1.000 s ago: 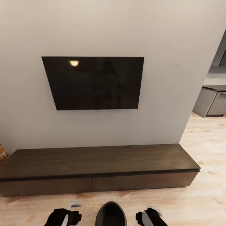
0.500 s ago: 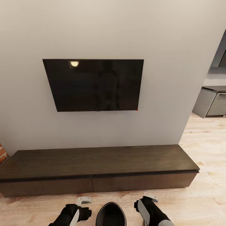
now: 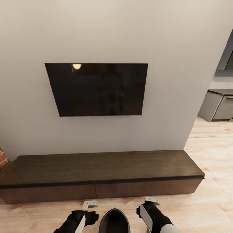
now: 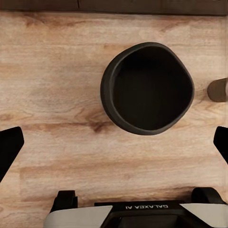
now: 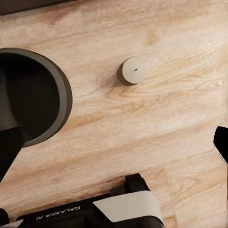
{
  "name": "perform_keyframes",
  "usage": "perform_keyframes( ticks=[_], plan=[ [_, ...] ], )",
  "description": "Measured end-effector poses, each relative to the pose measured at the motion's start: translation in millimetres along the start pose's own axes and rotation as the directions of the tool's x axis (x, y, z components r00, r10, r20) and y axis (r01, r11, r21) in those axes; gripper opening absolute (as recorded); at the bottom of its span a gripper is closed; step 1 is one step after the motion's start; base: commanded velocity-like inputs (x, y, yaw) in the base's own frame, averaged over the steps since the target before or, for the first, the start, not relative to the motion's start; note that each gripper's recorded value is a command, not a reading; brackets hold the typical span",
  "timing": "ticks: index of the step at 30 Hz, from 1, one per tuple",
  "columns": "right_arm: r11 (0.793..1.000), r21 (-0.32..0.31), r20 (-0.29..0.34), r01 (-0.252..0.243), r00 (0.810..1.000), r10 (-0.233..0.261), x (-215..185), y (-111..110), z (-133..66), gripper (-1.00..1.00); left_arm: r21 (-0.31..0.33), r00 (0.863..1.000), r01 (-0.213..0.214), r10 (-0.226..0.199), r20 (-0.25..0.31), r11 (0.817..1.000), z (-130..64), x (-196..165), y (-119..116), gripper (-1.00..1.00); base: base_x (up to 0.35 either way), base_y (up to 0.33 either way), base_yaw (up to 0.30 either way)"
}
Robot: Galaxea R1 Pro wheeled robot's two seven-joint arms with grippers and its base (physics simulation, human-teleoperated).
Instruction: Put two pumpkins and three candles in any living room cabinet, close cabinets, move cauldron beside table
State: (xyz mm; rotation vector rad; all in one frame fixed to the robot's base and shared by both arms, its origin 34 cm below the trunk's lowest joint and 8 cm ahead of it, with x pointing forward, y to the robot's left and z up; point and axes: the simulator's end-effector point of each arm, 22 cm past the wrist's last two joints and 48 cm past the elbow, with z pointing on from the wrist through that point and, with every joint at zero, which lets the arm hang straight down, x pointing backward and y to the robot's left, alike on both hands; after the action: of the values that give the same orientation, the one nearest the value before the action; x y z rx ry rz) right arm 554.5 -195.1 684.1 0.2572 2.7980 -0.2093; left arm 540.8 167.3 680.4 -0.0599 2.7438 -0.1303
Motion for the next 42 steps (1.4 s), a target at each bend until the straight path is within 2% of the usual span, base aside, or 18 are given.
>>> perform_keyframes(
  ticks=[2,5,7,11,19,25,31,42],
  plan=[
    [0.999,-0.022,0.007,0.023,1.0,-0.023,-1,7,-3.1,1.0,0.0,1.0,0.001,-0.001,0.001,1.0,-2.2,-1,0,1.0,0.0,0.0,0.0],
    [0.992,-0.113,0.012,0.061,0.998,-0.06,-1,30,-9.0,1.0,0.001,1.0,0.002,-0.002,0.0,1.0,-5.5,-1,0,1.0,0.0,0.0,0.0],
    [0.974,-0.209,0.005,0.089,0.996,-0.09,4,52,-15.5,1.0,0.003,1.0,0.003,-0.003,-0.001,1.0,-7.7,-1,-1,1.0,0.0,0.0,0.0],
    [0.947,-0.297,0.003,0.119,0.992,-0.124,8,74,-24.0,1.0,0.004,1.0,0.003,-0.003,-0.003,1.0,-9.9,-1,-1,1.0,0.0,0.0,0.0],
    [0.936,-0.326,0.012,0.13,0.991,-0.133,6,82,-27.4,1.0,0.001,1.0,0.001,-0.001,-0.001,1.0,-10.0,-2,2,1.0,0.0,0.0,0.0],
    [0.934,-0.336,0.013,0.123,0.992,-0.126,6,85,-21.8,1.0,0.002,1.0,0.002,-0.002,0.003,1.0,-3.5,-2,3,1.0,0.0,0.0,0.0],
    [0.935,-0.336,0.038,0.113,0.994,-0.106,1,86,-15.0,1.0,-0.002,0.999,0.04,-0.04,0.002,0.999,3.5,-1,11,1.0,0.0,0.0,0.0],
    [0.935,-0.337,0.048,0.109,0.994,-0.099,1,89,-2.3,1.0,-0.002,0.999,0.045,-0.045,0.0,0.999,16.5,3,13,1.0,0.0,0.0,0.0]
  ],
)
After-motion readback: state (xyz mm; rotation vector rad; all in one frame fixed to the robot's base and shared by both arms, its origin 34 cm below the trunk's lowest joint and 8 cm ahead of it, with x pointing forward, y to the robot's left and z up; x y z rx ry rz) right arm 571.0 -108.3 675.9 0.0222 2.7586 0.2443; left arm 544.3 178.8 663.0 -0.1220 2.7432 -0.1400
